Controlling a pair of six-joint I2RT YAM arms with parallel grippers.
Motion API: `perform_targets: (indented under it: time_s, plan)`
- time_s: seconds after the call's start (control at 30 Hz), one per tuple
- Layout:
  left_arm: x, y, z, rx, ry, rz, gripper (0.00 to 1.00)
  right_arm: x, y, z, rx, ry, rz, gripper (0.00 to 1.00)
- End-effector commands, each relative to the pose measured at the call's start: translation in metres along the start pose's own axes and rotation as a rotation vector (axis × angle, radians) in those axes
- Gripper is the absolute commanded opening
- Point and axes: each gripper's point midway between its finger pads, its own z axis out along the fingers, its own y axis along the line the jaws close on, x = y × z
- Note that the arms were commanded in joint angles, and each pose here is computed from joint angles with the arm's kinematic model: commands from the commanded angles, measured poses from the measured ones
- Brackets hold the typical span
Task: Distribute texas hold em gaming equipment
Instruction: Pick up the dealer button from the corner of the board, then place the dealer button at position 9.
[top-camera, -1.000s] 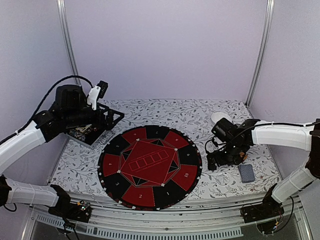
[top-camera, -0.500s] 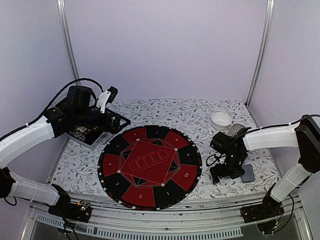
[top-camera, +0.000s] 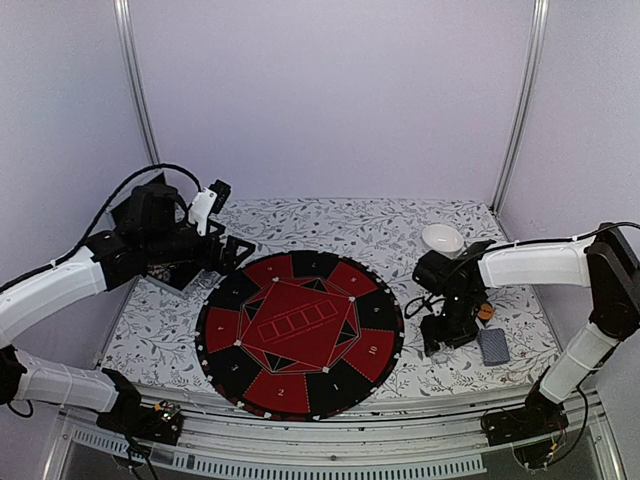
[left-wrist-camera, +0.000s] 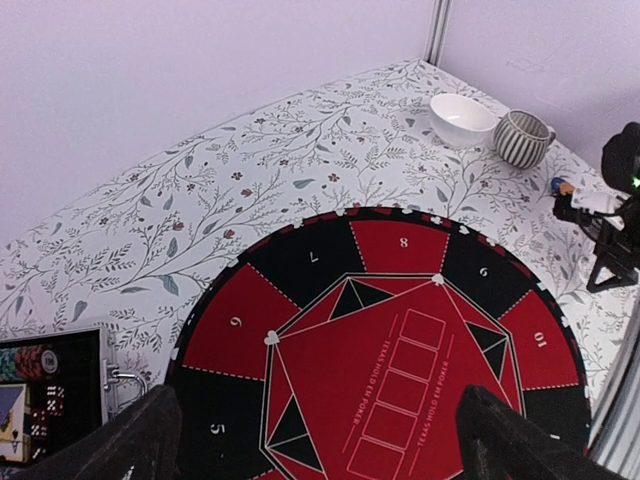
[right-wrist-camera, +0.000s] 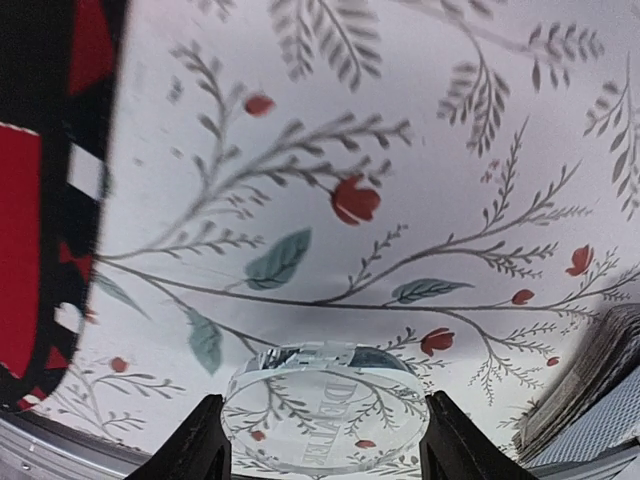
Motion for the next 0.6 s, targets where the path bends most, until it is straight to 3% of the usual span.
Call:
perform_targets:
  time_s: [0.0, 0.13, 0.23, 0.57]
  plan:
    - [0.000, 0.000, -0.001, -0.018, -0.018, 0.044, 0.98, -0.045, 0.026, -0.042, -0.052, -0.140, -0.041, 0.43]
    - [0.002, 0.004, -0.003, -0.041, -0.020, 0.052, 0.98, -0.092, 0.077, -0.066, -0.162, -0.278, -0.139, 0.43]
    - [0.004, 0.007, -0.005, -0.056, -0.027, 0.063, 0.98, -0.123, 0.101, -0.066, -0.129, -0.319, -0.211, 0.43]
    - [0.005, 0.011, -0.009, -0.086, -0.047, 0.085, 0.98, -0.159, 0.111, -0.014, 0.011, -0.282, -0.311, 0.43]
